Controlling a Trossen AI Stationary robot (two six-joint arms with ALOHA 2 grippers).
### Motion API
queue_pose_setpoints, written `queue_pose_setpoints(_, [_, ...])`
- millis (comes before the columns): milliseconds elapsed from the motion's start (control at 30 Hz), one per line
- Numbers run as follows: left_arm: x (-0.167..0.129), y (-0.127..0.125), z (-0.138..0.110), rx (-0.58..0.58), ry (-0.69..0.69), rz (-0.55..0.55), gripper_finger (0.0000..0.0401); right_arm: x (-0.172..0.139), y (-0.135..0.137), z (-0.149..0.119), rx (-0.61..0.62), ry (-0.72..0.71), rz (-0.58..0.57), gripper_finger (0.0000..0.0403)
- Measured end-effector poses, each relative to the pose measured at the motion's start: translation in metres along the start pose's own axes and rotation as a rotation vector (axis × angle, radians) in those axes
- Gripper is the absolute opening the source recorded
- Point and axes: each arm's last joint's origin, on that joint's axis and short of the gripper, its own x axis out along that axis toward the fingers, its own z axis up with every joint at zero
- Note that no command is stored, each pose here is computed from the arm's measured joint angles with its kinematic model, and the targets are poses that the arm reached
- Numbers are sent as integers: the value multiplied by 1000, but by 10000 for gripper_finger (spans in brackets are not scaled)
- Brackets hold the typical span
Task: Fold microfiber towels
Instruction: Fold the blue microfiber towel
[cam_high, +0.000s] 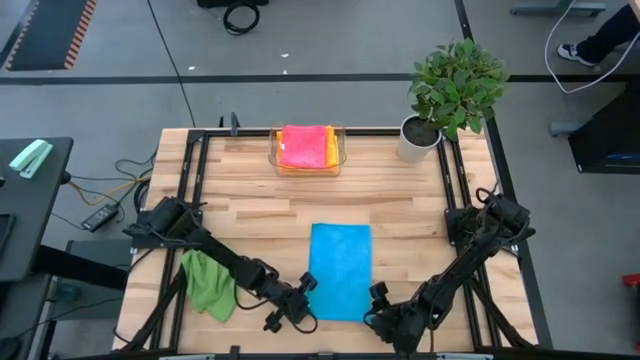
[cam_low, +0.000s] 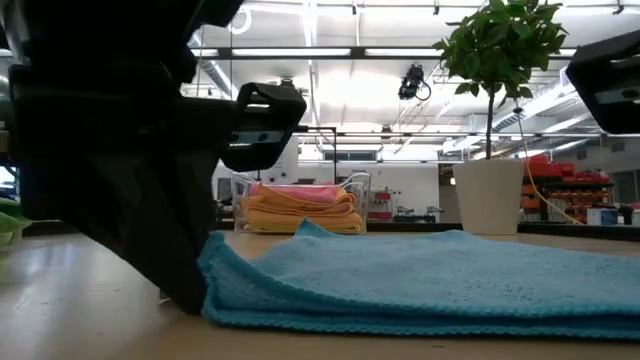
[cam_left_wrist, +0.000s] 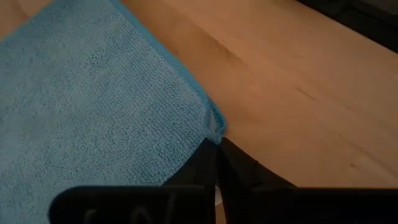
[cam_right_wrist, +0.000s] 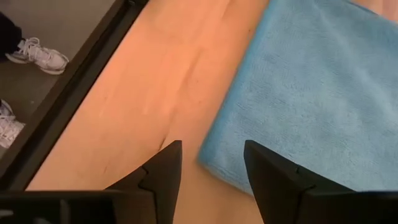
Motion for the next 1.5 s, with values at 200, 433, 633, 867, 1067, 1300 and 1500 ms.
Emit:
queue_pose_setpoints(200, [0, 1, 0, -2, 4, 8, 22, 14, -1, -5, 43, 48, 37, 158])
queue_pose_setpoints(433, [0, 0, 0, -96, 0, 9, 7, 20, 0, -8, 205, 47, -3, 53])
queue_pose_setpoints(633, [-4, 3, 6, -280, -56, 22, 5, 10, -6, -3, 329, 57, 9, 10])
queue_pose_setpoints(867, [-59, 20, 46, -555, -254, 9, 4, -44, -20, 36, 642, -72, 179, 8])
queue_pose_setpoints(1067, [-87, 22, 57, -924, -294, -71, 4, -89, -36, 52, 912, -161, 238, 7])
queue_pose_setpoints(1300, [-83, 29, 38, -1022, -145, 88, 5, -80, -67, 25, 1076, -15, -32, 7])
queue_pose_setpoints(1500, [-71, 68, 11, -1000, -61, 278, 6, -55, -98, -13, 1122, 142, -162, 6])
